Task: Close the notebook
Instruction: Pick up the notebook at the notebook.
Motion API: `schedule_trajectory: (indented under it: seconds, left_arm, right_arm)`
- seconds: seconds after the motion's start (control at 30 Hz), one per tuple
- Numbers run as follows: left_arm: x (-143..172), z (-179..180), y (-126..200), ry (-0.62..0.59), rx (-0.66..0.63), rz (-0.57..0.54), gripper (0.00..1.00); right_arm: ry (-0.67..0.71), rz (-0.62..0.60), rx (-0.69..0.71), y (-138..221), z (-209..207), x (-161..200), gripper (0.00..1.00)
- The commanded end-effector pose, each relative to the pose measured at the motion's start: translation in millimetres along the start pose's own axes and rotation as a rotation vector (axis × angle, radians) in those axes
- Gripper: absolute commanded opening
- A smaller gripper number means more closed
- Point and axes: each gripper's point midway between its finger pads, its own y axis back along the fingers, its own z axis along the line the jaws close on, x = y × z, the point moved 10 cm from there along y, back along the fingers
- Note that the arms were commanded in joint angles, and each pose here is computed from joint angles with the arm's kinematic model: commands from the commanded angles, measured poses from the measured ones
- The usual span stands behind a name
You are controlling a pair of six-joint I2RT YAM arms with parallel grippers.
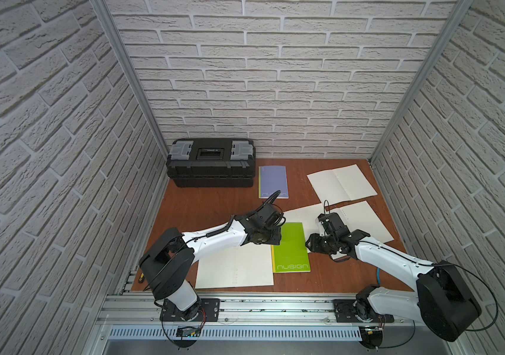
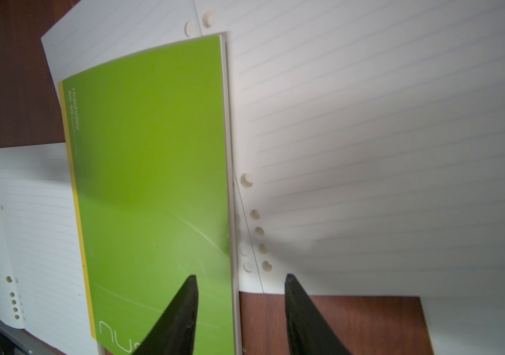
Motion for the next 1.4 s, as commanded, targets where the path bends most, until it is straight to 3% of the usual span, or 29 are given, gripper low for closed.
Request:
schedule_trajectory:
  seconds: [0.0,1.37]
  left_arm:
    - [5.9,6.5,-8.7,0.023,-0.001,0.046,0.54]
    - [17.8,11.9,-43.4,0.060,0.034,0.186,0.58]
  right_arm:
    - [0.019,0.001,-0.055,-4.7,5.3,2.2,0.45]
    - [0.031,0.060,-0.058,-20.9,8.0,21.7,0.31]
